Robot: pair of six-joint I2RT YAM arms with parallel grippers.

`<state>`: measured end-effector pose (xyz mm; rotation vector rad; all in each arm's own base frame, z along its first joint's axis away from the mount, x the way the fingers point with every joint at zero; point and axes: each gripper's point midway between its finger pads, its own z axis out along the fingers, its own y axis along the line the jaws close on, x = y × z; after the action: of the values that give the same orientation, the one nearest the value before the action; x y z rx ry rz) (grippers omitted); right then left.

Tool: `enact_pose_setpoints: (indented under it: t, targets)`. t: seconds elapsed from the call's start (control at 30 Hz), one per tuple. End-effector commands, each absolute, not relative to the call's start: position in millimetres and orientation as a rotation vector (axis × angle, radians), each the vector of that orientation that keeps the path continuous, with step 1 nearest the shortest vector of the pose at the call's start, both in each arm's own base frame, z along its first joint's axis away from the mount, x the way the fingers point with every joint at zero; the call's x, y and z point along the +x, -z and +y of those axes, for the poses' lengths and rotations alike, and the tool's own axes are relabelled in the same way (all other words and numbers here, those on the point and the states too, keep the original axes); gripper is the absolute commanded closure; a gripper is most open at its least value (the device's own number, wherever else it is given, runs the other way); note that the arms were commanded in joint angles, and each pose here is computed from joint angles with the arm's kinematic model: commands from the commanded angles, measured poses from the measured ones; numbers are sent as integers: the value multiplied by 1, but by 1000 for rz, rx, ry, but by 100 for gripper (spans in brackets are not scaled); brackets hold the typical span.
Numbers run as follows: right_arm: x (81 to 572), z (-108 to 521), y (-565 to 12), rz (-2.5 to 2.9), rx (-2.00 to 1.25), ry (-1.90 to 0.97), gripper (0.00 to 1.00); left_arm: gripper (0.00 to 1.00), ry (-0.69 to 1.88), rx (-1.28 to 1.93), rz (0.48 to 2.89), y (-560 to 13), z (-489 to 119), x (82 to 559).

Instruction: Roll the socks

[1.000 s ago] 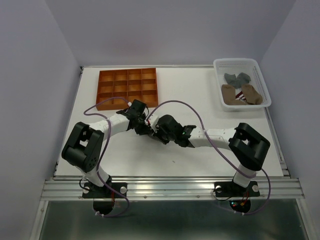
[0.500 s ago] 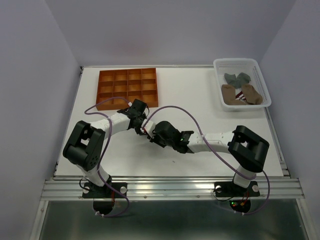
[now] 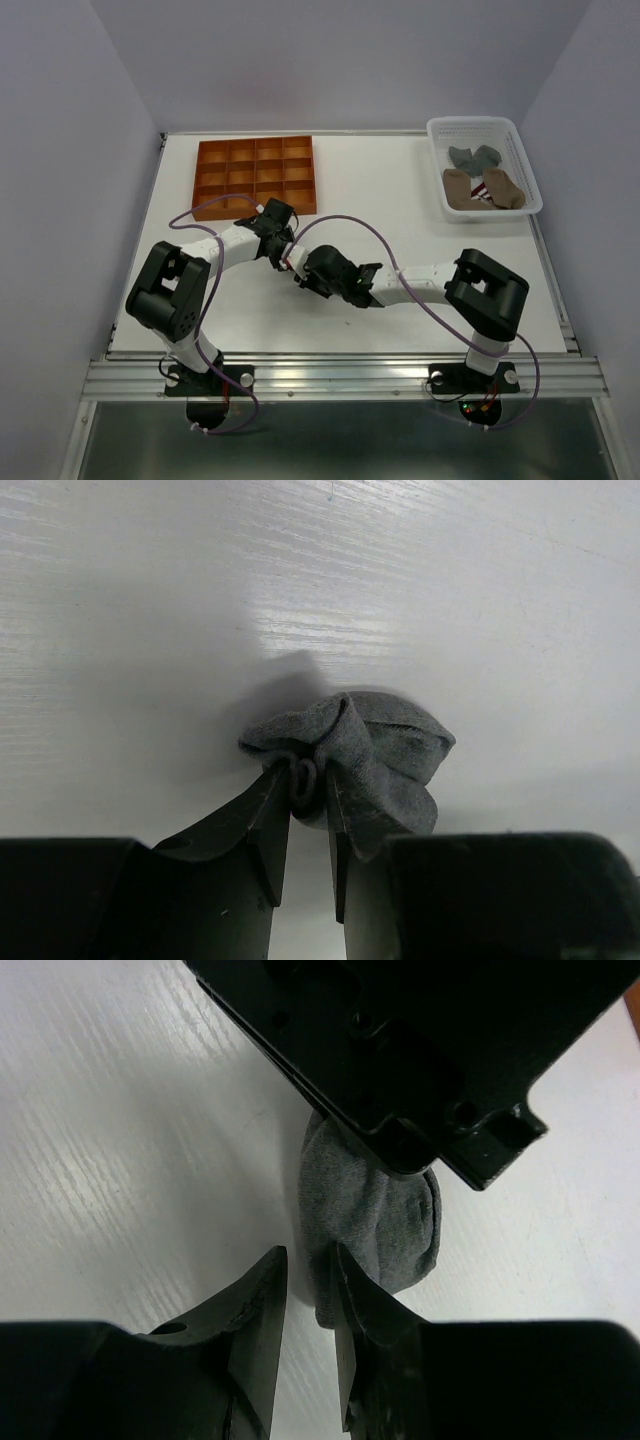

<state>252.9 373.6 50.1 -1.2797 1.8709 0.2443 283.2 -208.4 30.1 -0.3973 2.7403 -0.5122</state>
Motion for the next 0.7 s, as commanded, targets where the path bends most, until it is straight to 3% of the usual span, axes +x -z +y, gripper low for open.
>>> enact_pose_setpoints:
  t: [0.0,0.5,0.67]
  targets:
    - [261,384,-59,1830,-1224,-259,70,68,534,-387,2719,-43,-213,288]
    - [263,383,-45,1855,-1214,-242,69,68,562,-377,2704,-49,-214,286]
    - [268,381,-44,1869,-1197,-249,73,68,572,-374,2689,-54,-214,288]
